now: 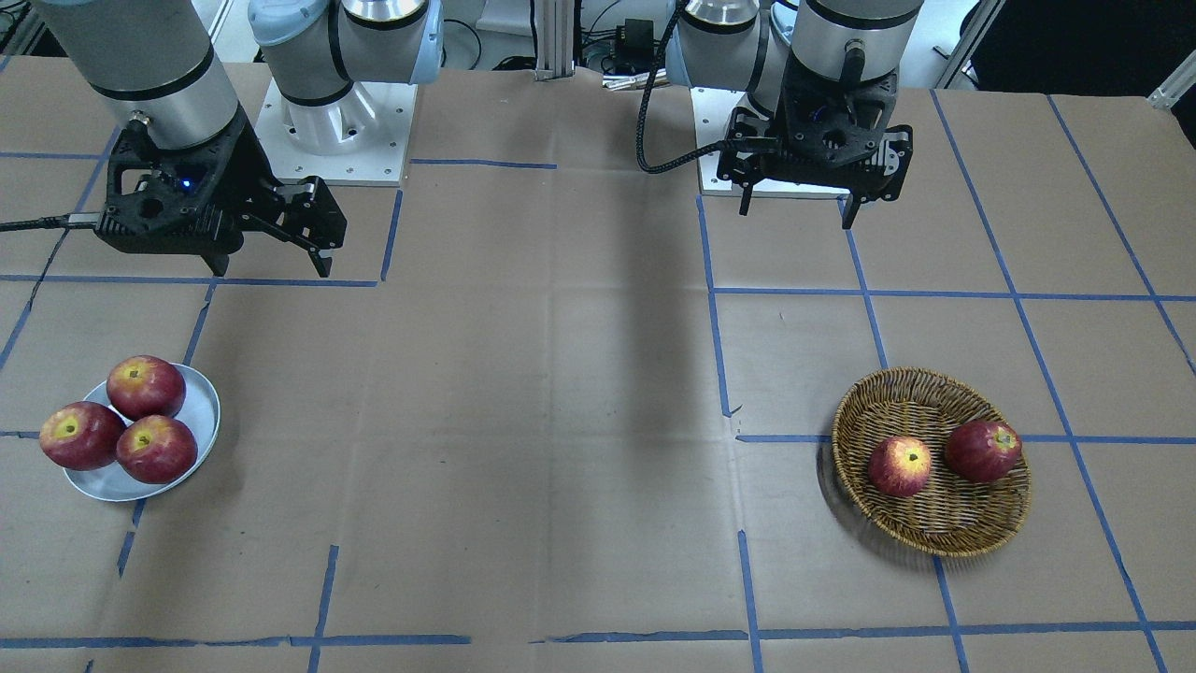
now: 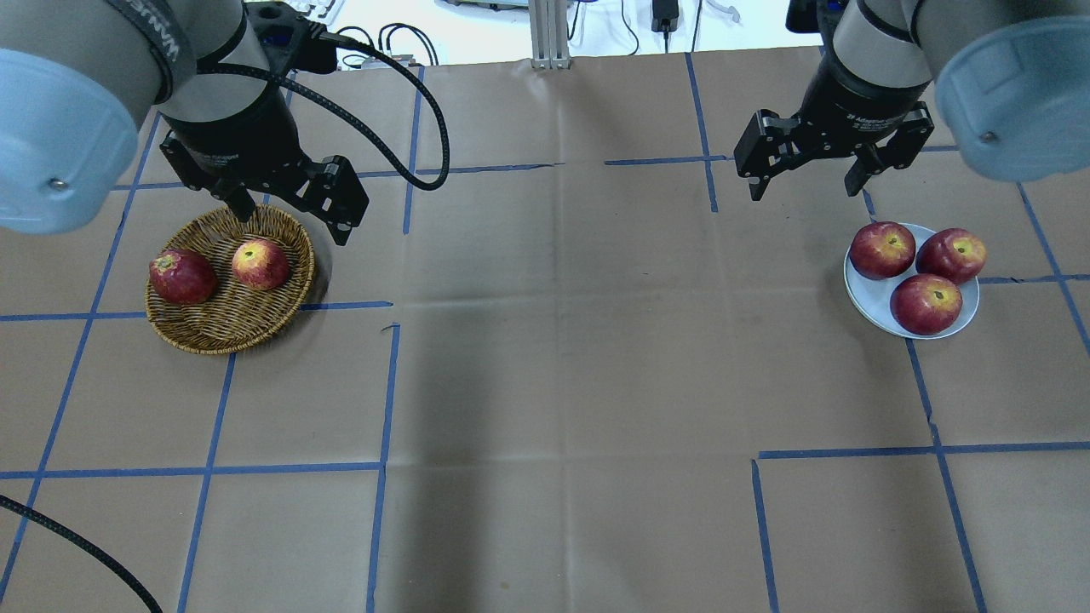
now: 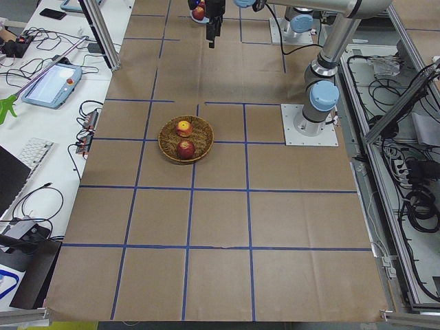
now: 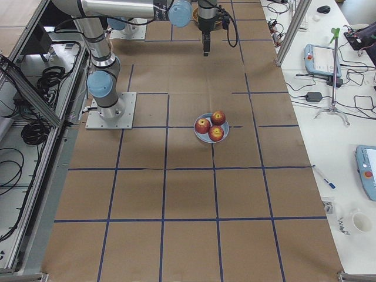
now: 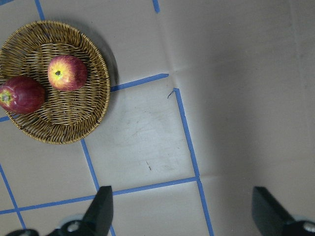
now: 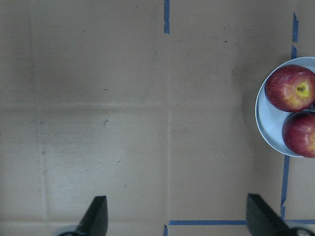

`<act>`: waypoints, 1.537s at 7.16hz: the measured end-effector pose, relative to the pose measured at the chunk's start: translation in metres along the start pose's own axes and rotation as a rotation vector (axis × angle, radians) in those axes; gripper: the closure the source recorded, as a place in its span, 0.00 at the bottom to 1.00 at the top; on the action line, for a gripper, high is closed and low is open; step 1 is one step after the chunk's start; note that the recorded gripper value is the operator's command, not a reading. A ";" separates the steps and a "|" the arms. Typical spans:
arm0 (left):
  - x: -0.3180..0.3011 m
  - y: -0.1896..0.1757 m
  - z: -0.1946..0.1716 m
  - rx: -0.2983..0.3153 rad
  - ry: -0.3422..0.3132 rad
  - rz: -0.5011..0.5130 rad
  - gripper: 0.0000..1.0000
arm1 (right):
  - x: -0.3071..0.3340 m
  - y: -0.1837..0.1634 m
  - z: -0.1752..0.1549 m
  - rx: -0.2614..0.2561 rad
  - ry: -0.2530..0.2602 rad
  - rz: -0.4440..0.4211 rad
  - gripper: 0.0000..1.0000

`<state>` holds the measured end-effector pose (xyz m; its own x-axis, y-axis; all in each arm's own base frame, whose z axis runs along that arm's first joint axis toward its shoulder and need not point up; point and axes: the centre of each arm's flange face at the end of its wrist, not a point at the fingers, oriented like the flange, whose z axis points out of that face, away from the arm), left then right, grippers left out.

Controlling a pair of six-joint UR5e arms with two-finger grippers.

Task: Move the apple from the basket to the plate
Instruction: 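Move the left gripper down over the yellow-red apple in the basket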

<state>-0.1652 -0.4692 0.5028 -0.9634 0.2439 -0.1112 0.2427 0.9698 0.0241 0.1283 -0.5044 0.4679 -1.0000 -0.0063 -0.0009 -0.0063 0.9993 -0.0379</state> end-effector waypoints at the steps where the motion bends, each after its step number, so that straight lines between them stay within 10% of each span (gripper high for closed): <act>1: 0.000 0.000 0.000 0.001 -0.001 0.001 0.01 | 0.000 0.000 0.000 0.001 0.000 0.000 0.00; 11: -0.009 0.002 0.005 -0.010 -0.010 0.030 0.01 | 0.000 0.000 0.000 0.000 -0.003 0.000 0.00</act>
<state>-0.1555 -0.4699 0.4989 -0.9545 0.2731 -0.1198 0.2706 0.9620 0.0371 0.1286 -0.5042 0.4679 -1.0000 -0.0065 -0.0039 -0.0063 0.9993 -0.0377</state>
